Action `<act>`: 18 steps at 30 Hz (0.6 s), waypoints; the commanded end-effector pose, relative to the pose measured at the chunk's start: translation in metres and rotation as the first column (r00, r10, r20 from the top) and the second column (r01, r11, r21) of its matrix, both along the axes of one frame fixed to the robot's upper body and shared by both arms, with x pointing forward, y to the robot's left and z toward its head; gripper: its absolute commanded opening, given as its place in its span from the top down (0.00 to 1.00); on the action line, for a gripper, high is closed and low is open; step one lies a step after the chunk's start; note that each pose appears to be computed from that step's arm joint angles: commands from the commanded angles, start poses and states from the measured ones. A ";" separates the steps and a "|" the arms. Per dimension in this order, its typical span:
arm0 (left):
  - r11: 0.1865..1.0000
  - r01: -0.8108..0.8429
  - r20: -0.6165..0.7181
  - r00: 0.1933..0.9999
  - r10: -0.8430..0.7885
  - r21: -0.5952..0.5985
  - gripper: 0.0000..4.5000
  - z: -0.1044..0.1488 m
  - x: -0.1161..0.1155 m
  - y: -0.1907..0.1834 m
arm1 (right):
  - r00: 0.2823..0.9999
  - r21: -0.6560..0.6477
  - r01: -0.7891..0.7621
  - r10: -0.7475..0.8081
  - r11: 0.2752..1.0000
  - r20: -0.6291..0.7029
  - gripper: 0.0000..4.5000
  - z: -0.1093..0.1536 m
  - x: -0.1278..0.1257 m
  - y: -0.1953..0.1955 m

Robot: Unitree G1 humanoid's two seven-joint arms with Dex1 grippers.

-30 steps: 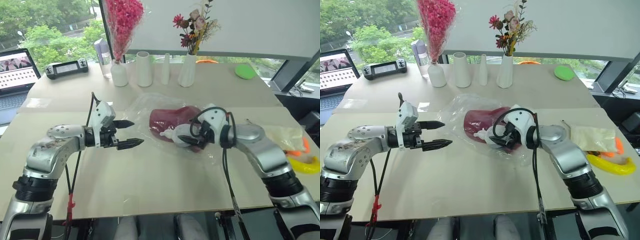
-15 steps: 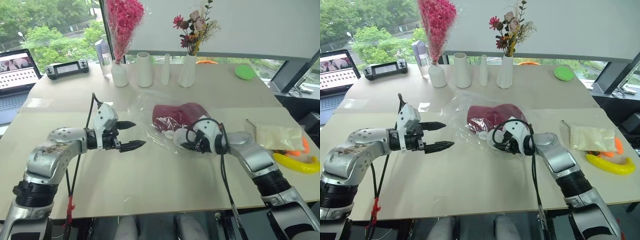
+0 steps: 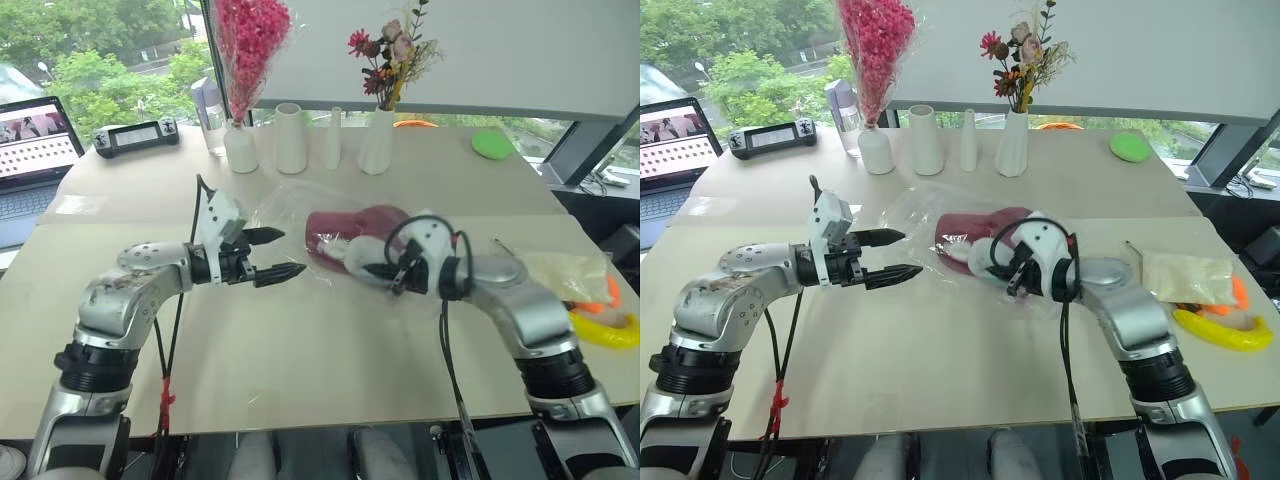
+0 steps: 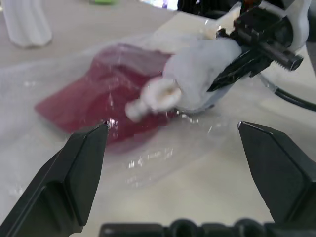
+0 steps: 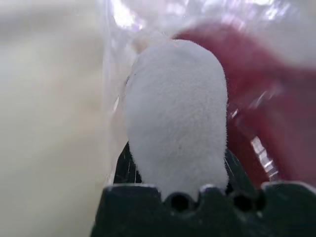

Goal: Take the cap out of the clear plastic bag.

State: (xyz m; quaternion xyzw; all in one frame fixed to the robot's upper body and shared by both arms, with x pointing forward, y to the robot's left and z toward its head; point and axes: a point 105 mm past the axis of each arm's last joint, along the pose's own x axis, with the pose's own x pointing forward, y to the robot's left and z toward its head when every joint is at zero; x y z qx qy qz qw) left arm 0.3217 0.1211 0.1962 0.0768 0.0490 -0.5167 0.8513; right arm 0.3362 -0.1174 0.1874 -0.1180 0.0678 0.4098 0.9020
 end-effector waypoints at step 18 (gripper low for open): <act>0.996 0.086 -0.025 0.996 -0.086 -0.027 0.00 -0.014 -0.001 -0.021 | 0.690 -0.010 0.724 -0.724 0.690 0.012 0.92 0.002 -0.083 -0.214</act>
